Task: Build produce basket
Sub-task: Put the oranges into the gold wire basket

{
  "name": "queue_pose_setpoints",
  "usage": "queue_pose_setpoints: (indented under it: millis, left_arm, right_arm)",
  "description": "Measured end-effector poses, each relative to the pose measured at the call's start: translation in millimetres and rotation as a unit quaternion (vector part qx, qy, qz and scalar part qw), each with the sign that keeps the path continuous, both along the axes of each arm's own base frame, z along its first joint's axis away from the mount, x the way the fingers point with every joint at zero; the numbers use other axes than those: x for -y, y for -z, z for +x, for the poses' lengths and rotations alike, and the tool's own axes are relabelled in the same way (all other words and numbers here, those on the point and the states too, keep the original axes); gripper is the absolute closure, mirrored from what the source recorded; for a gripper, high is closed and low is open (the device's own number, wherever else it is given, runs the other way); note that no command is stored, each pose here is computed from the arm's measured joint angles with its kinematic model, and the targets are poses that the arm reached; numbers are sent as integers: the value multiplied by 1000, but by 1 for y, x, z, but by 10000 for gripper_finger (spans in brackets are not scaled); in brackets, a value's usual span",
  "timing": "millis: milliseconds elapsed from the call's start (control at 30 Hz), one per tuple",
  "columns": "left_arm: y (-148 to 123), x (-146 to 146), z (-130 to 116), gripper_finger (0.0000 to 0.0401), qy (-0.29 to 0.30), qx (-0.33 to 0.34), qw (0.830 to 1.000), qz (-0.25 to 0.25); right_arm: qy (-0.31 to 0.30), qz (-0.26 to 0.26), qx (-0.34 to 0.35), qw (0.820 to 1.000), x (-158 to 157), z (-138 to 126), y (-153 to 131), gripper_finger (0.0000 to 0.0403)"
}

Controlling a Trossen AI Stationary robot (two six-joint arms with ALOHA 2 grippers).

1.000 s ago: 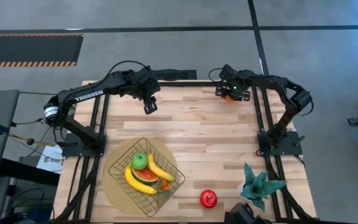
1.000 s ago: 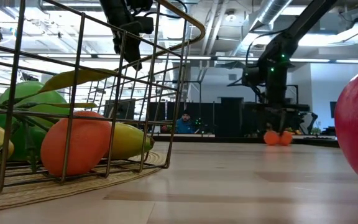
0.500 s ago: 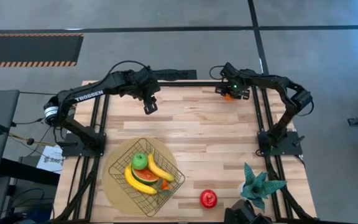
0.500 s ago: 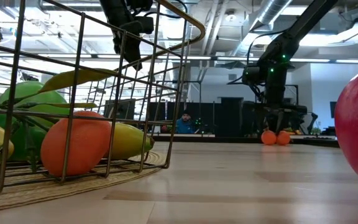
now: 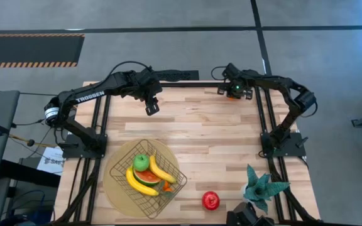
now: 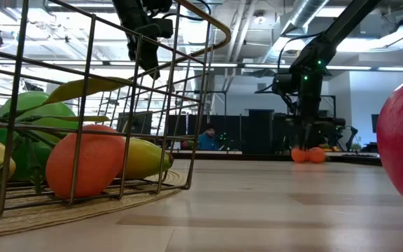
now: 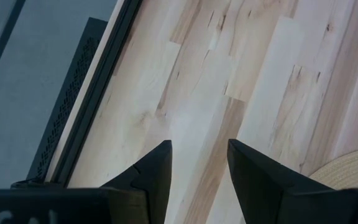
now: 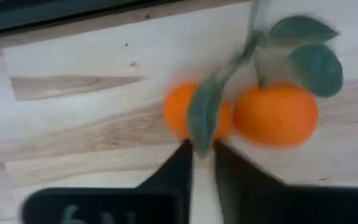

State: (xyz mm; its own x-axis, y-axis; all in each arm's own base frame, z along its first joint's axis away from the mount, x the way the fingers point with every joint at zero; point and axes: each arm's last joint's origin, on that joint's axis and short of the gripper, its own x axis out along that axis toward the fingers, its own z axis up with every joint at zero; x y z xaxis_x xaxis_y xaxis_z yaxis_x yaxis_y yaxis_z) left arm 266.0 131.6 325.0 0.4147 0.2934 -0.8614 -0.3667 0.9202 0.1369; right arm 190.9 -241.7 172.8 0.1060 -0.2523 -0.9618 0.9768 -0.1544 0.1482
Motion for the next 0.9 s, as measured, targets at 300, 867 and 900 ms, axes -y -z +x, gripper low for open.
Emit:
queue_pose_setpoints:
  millis: [300, 867, 900]
  left_arm:
    - [0, 0, 0, 257, -1, 1, 1000, -1]
    - [0, 0, 0, 257, -3, 2, 1000, -4]
    - [0, 0, 0, 257, 0, 3, 1000, -7]
  right_arm:
    - [-24, 6, 4, 1000, -3, 4, 2, 397]
    - [-34, 44, -29, 998, -15, 3, 3, 323]
    - [-35, 50, -24, 998, -16, 4, 3, 317]
